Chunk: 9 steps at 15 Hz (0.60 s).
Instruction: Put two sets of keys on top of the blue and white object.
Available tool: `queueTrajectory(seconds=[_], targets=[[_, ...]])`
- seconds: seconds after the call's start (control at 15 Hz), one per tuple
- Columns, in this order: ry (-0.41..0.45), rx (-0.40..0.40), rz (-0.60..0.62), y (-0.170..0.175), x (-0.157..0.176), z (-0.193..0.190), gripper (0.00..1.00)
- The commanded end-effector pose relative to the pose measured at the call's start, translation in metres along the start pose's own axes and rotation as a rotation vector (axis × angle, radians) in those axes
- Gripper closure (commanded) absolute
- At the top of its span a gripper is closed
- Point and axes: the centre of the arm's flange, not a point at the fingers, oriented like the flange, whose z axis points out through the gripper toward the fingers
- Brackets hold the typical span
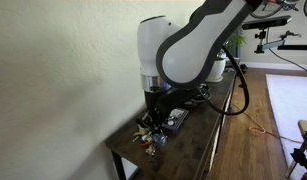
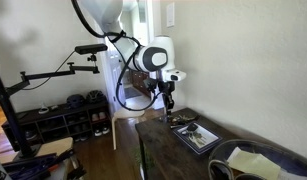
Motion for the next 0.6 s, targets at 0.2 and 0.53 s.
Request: queueTrajectory(seconds=[0.2,0.53], targets=[[0.053,-0.026,0.005,0.027,0.005,-0.032,0.97],[0.084,-0.058,0.036,0.052,0.026,-0.042,0.97]])
